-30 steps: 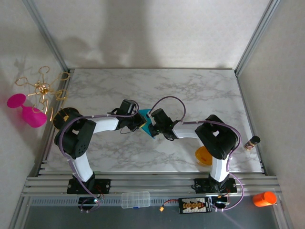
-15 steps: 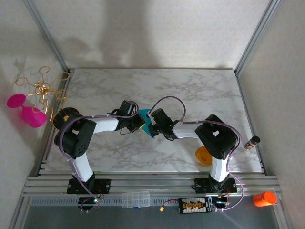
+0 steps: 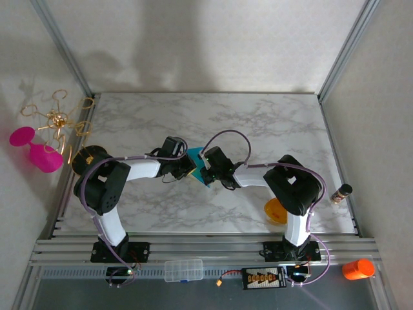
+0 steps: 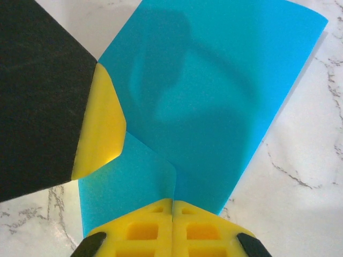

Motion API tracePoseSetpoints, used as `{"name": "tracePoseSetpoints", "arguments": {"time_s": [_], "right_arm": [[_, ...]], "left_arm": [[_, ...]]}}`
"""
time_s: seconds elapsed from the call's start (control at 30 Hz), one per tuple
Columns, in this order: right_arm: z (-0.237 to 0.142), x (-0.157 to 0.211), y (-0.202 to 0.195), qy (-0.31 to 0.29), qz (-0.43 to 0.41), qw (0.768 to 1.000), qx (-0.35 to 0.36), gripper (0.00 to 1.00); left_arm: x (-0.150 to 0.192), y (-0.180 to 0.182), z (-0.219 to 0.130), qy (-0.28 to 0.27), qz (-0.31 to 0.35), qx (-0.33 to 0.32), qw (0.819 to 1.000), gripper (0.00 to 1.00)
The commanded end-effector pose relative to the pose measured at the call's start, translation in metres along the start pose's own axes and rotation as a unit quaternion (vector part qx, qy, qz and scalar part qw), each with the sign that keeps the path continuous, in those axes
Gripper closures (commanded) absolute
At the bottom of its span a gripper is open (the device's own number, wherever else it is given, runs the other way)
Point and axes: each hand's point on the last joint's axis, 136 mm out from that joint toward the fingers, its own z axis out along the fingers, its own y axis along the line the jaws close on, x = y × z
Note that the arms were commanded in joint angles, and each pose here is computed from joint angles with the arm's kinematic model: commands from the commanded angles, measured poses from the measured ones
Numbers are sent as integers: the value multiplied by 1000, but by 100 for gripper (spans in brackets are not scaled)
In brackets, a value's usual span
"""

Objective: Fold a paper plane with a square sheet of paper (pick it up from the middle)
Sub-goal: Third fold the triangle at the center of the table.

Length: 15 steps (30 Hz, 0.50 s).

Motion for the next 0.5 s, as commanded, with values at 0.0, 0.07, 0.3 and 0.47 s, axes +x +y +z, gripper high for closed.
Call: {"name": "tracePoseSetpoints", "arguments": {"time_s": [0.0, 0.07, 0.3, 0.47], "right_arm": [[8, 28, -5, 52, 6, 999, 6, 100], [8, 28, -5, 52, 6, 999, 6, 100], [8, 28, -5, 53, 8, 999, 7, 100], [8, 28, -5, 52, 8, 999, 5, 100]], "left_arm": [[2, 18, 5, 1, 0, -26, 1000, 88], [2, 19, 6, 2, -1, -28, 1000, 88], [2, 23, 8, 1, -2, -34, 999, 89], [1, 27, 8, -1, -3, -41, 999, 89]]}}
